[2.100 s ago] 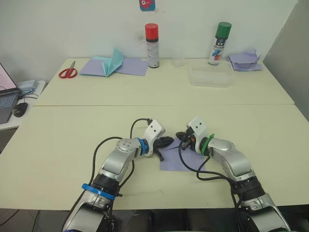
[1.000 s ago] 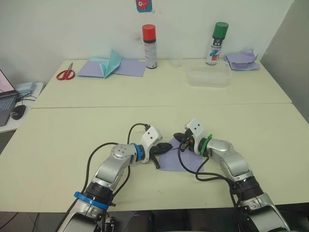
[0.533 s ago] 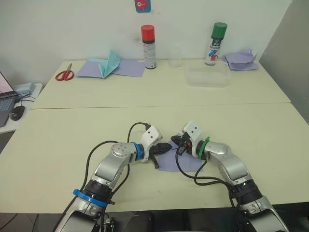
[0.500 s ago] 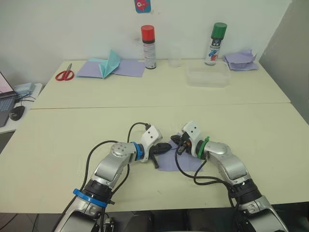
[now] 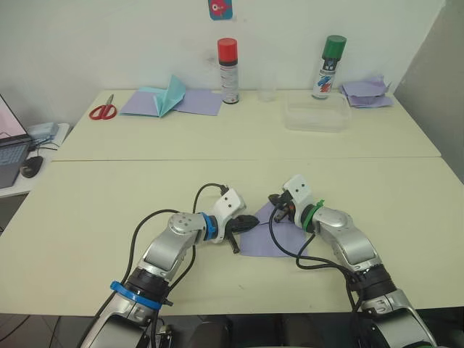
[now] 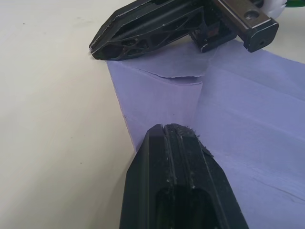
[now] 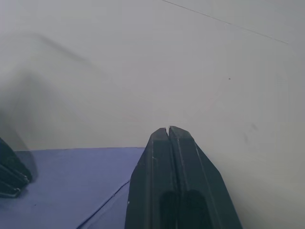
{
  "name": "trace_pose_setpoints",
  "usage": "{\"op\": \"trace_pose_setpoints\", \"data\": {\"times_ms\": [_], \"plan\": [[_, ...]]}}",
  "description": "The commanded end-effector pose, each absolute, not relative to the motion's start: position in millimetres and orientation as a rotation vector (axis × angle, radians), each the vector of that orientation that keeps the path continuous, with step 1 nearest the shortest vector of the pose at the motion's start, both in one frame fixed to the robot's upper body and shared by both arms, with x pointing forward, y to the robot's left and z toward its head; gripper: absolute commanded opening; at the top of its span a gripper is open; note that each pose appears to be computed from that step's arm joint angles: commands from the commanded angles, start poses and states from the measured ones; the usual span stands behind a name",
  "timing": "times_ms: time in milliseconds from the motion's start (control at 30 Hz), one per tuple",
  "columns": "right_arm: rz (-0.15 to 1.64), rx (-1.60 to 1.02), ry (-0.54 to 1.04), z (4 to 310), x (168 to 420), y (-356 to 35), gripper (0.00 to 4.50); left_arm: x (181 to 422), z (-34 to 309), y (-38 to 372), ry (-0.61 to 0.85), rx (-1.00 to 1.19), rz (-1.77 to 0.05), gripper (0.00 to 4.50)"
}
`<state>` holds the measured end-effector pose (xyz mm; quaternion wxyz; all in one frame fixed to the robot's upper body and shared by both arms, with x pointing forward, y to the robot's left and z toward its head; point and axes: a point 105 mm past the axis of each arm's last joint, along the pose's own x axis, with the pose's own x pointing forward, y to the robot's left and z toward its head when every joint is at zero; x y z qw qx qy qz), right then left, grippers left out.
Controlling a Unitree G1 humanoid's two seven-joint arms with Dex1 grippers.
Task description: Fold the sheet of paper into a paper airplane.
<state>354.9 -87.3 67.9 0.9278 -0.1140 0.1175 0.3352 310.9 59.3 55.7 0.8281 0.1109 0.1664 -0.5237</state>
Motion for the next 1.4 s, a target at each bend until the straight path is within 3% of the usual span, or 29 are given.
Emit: {"op": "trace_pose_setpoints", "data": {"times_ms": [33, 200, 333, 567, 933, 1200, 1400], "plan": [[0.616, -0.202, 0.227, 69.7, 357.9, -105.8, 0.00, 306.7, 22.2, 70.0, 0.494, 0.255, -1.060, 0.03], [0.670, -0.116, 0.144, 109.8, 352.4, -112.1, 0.00, 308.8, 24.7, 63.5, 0.484, 0.234, -1.065, 0.03], [0.678, -0.154, 0.212, 119.2, 345.8, -140.6, 0.00, 310.3, 25.2, 60.8, 0.482, 0.238, -1.072, 0.03], [0.768, -0.264, 0.547, 72.0, 302.6, -183.7, 0.00, 309.3, 25.4, 51.3, 0.473, 0.240, -1.101, 0.03], [0.860, 0.111, 0.649, 75.6, 287.8, -147.4, 0.00, 311.4, 24.6, 41.1, 0.461, 0.252, -1.127, 0.03], [0.836, 0.180, 0.663, 77.5, 288.7, -145.8, 0.00, 336.6, 42.8, 17.2, 0.378, 0.215, -1.096, 0.03], [0.787, 0.199, 0.606, 86.3, 298.5, -150.5, 0.00, 332.2, 38.1, 21.5, 0.396, 0.234, -1.112, 0.03]]}}
